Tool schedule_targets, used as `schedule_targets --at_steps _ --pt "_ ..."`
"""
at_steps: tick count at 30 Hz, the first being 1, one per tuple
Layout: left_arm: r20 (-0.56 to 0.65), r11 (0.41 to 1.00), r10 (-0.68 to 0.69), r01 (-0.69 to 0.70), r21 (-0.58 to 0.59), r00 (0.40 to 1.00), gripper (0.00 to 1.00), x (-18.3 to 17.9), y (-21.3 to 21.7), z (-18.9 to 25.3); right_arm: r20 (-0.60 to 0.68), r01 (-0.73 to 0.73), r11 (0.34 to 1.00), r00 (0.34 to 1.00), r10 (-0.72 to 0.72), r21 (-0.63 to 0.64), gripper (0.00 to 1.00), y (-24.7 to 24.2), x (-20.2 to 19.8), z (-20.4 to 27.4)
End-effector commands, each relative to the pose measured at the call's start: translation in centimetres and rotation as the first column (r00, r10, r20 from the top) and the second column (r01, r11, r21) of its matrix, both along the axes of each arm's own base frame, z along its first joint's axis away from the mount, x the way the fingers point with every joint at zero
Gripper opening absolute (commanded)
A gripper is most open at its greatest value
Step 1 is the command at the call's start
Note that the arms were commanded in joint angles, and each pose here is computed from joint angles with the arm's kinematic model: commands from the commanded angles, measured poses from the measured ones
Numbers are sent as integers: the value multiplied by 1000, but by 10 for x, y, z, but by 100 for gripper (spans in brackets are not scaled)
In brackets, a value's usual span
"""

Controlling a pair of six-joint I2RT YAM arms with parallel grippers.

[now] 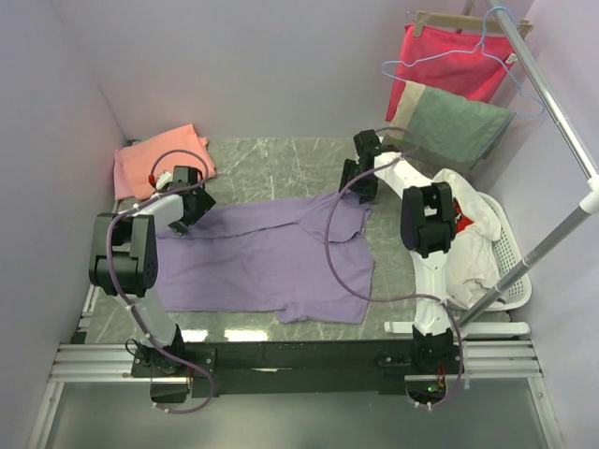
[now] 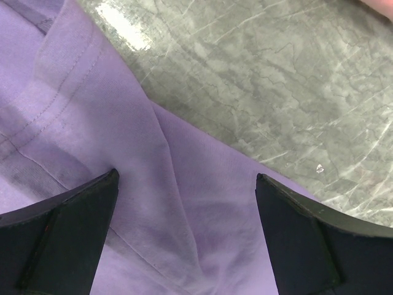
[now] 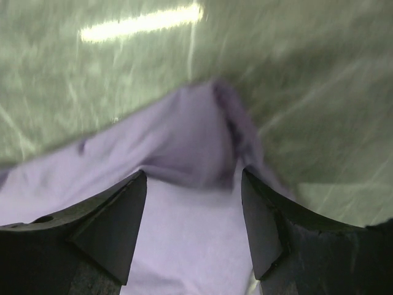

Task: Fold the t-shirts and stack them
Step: Fold the flattened tshirt in 1/3 of the way

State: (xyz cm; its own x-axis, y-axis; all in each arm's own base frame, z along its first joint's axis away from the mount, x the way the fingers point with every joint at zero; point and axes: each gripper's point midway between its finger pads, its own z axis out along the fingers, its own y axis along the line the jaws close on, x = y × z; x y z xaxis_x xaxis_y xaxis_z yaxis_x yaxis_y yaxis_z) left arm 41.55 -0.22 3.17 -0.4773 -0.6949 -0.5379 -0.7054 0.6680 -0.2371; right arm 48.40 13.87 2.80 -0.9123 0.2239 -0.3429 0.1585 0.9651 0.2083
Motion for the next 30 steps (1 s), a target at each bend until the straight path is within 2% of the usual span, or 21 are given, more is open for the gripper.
schedule_targets --at_steps 1,7,12,18,19,22,26,30 --pt "0 998 -31 31 -54 1000 99 -1 -10 8 -51 30 996 998 -35 -88 70 -26 7 -5" --pt "63 993 -74 79 -84 995 100 19 -20 28 -17 100 990 995 -102 -103 70 -52 31 1" --pt "117 994 -83 90 -57 990 100 29 -18 50 0 82 993 997 -82 -88 70 -55 39 6" --pt "264 998 -69 64 27 962 100 19 -4 105 192 -9 999 981 3 33 71 -27 36 57" --pt "330 997 -71 64 31 941 100 18 -4 127 245 -34 998 969 20 54 71 -18 34 72" --pt "412 997 -78 71 34 908 99 7 -4 150 305 -120 987 949 81 110 72 11 24 95" --pt "432 994 -109 108 26 895 99 -1 -10 156 260 -186 973 955 145 139 72 43 7 90" --pt "402 993 -115 119 15 908 99 -4 -12 150 182 -208 968 967 181 140 72 65 -9 66"
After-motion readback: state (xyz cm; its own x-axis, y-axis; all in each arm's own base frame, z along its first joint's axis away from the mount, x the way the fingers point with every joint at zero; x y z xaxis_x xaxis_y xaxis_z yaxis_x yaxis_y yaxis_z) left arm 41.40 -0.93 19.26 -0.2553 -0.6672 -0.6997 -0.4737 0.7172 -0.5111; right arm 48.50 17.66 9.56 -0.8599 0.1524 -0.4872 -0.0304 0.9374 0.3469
